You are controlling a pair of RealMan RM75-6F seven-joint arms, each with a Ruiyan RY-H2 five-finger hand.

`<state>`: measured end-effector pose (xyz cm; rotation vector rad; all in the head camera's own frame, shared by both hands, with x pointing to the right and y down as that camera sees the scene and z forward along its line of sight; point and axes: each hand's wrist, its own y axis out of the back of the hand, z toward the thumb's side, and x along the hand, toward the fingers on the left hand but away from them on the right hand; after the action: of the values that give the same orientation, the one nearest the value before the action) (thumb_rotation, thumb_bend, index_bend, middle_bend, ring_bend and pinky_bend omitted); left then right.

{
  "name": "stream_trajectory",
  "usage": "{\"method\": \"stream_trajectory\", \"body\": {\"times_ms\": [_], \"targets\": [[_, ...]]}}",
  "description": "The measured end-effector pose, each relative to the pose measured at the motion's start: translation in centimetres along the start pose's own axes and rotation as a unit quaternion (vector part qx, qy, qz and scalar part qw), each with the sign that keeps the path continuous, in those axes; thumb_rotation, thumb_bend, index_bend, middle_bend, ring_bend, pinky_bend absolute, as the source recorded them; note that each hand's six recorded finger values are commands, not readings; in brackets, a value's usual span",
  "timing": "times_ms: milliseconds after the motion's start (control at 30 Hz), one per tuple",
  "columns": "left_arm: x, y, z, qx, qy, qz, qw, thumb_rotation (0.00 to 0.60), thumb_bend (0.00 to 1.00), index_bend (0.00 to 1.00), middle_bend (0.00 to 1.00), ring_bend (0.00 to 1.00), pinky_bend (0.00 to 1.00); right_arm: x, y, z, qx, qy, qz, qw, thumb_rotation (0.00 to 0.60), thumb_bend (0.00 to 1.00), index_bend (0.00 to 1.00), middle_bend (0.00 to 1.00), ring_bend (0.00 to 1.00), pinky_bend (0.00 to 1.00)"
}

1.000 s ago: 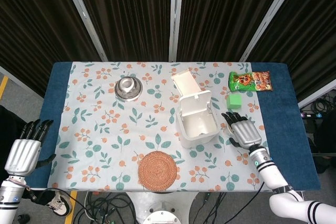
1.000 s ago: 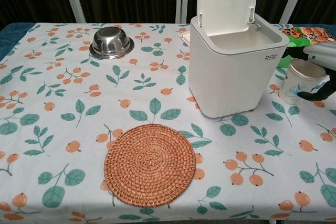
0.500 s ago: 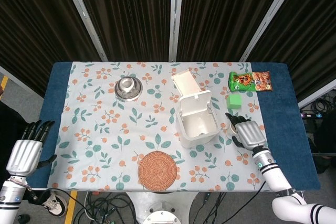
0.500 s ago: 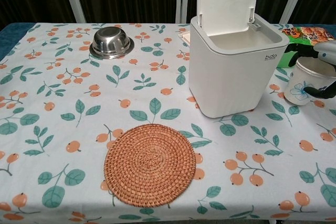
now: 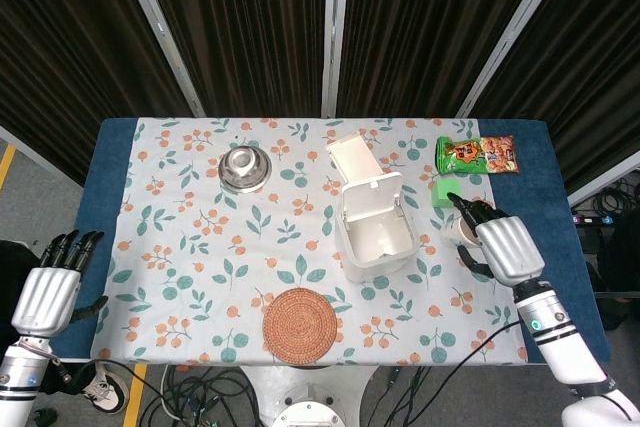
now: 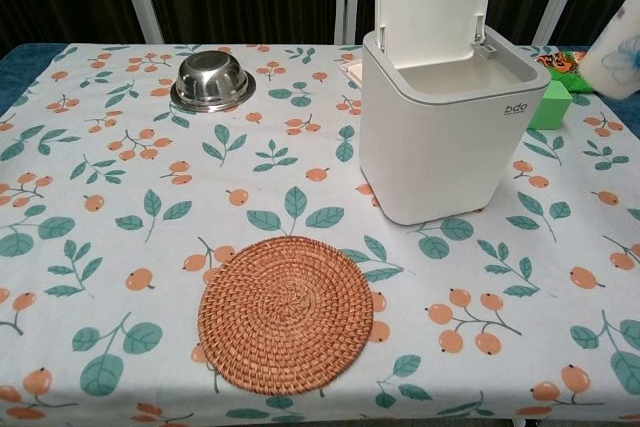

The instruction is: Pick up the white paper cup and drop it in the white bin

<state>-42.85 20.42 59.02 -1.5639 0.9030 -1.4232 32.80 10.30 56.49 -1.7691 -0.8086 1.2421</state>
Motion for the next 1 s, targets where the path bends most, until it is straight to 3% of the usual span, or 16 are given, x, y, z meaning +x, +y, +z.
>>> {"method": "stream_trajectory", "body": {"times_ms": [167,333,433,533,700,1000], "targets": [[0.1,0.0,0.0,0.0,0.001,-0.001,1.0,0.6,0.15,0.07,0.11,0.06,0.1,0.0,3.8,3.0,-0.003,0.051,-0.03,0.9983,0.6,0.34,0.07,0.19,0.2,0.39],[0.0,-0.1,0.0,0.0,-0.001,-0.002,1.0,0.6,0.15,0.07,0.11,0.06,0.1,-1.3,3.8,6.4,0.003,0.103,-0.028,0.9942,0.6,0.34,0.07,0.17,0.19,0.34],[-0.1,-0.2,-0.1,0.001,-0.001,-0.004,1.0,0.6,0.15,0.07,0.11,0.06,0.1,-1.9,3.2,7.9,0.007,0.121,-0.03,0.9921,0.6,0.32,0.04,0.13,0.12,0.29],[-0.1,-0.2,-0.3,0.003,0.002,-0.005,1.0,0.6,0.15,0.07,0.11,0.06,0.1,-2.4,2.6,9.1,0.015,0.133,-0.036,0.9904,0.6,0.28,0.0,0.07,0.01,0.2],[0.0,0.0,-0.2,0.003,0.002,-0.001,1.0,0.6,0.15,0.07,0.11,0.06,0.11,-3.0,2.4,10.0,0.029,0.144,-0.06,0.9874,0.6,0.22,0.0,0.0,0.0,0.01],[0.0,0.0,-0.2,0.003,0.004,0.002,1.0,0.6,0.15,0.07,0.11,0.06,0.1,-2.5,3.0,9.4,0.018,0.139,-0.074,0.9873,0.6,0.21,0.0,0.0,0.0,0.0]]}}
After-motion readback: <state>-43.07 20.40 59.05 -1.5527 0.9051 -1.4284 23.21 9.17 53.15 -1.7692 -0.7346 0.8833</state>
